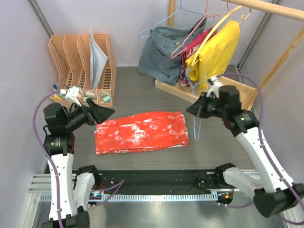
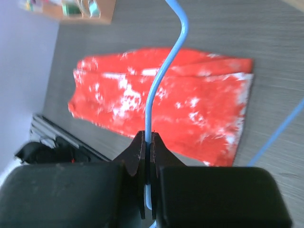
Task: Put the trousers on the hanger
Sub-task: Pass the hanger from the right arm to the left
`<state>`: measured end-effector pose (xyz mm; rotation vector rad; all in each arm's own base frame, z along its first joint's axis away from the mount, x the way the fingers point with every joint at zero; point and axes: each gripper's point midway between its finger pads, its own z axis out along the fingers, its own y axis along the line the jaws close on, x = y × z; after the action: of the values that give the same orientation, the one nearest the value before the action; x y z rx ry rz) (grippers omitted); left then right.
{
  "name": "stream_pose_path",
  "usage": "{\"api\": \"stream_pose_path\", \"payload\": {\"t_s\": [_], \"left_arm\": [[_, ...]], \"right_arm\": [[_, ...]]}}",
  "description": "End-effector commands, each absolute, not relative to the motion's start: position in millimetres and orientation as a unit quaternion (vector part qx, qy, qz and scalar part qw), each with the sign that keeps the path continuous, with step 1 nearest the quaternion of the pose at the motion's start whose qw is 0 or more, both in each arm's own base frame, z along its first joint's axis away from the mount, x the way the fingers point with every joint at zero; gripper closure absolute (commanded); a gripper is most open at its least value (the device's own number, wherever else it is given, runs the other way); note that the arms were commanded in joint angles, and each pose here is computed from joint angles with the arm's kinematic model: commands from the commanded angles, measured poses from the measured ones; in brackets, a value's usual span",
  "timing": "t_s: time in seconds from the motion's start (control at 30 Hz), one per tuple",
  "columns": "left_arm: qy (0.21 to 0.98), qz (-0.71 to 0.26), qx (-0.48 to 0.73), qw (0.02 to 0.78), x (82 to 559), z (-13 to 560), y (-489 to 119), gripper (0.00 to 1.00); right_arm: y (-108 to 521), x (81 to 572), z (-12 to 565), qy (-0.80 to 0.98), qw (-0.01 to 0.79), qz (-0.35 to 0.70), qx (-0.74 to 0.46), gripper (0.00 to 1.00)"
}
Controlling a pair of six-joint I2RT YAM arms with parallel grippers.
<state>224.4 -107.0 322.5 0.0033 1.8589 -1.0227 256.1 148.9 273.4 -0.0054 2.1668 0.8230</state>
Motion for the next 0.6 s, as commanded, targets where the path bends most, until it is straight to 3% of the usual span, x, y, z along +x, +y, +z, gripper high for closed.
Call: {"api": "stream_pose_path", "payload": {"t_s": [0.0,0.33,0.57], "left_arm": [[0.746,-0.42,-0.039,0.516,223.5,323.5,-106.7,0.1],[0.757,-0.444,-0.096,0.47,226.8,289.2,-122.1,0.12],[0.747,-0.471,-0.062,0.465,237.4,295.6,-145.0,0.12]], "right_arm": [[183.1,274.8,269.5,0.851,0.445,0.277,-0.029,0.99],[278.6,241.2,227.4,0.834,0.462,0.246,-0.174,0.99],[337.7,228.3,230.1,0.806,0.478,0.262,-0.23,0.99]]}}
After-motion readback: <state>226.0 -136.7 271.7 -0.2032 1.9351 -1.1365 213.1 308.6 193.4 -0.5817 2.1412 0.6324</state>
